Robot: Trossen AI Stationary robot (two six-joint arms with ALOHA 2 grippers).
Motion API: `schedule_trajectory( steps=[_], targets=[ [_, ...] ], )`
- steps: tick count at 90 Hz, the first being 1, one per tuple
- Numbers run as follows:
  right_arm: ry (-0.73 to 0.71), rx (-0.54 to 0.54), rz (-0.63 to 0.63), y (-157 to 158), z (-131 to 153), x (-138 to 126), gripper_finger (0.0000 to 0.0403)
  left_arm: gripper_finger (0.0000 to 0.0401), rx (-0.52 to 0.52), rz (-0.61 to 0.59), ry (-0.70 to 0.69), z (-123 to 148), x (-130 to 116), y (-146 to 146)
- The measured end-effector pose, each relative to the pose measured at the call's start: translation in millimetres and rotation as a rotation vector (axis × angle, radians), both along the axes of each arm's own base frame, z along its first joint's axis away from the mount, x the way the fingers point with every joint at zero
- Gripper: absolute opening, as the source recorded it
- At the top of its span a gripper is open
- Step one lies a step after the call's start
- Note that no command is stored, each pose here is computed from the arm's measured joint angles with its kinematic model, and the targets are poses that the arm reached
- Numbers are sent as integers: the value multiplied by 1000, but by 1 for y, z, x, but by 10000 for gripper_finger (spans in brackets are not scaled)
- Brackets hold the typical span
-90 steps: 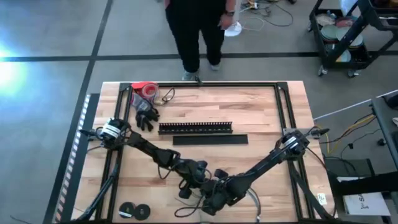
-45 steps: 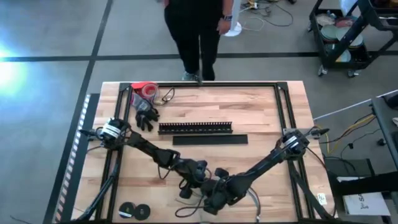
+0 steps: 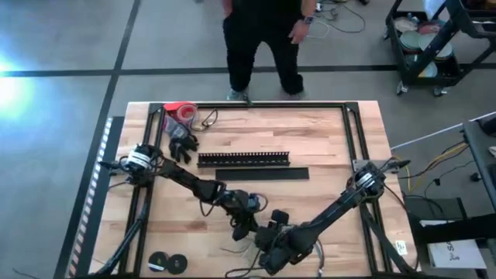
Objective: Ziptie cables
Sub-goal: Wrap the cable wires with the black zip tie
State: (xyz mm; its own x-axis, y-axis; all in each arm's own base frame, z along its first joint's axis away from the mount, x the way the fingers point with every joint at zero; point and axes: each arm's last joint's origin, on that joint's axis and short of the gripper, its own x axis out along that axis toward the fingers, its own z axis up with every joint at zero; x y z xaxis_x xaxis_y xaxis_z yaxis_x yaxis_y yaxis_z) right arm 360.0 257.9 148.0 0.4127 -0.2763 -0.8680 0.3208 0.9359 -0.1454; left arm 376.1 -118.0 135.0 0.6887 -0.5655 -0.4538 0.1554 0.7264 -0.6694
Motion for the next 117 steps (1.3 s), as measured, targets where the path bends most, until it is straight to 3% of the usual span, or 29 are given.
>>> schedule_trajectory(
  steps=[35,58,87,117],
  targets=[
    [-45,-72,-28,-7,-5,2,101,0,-111,27,79,0,3,14],
    [-60,-66,-26,-15,-8,10,90,0,-134,36,94,0,5,21],
    [-39,-75,-24,-22,-10,12,9,0,-148,34,112,-2,5,24],
    [-33,-55,-109,-16,-16,-1,1,0,-141,28,74,0,6,24]
  ],
)
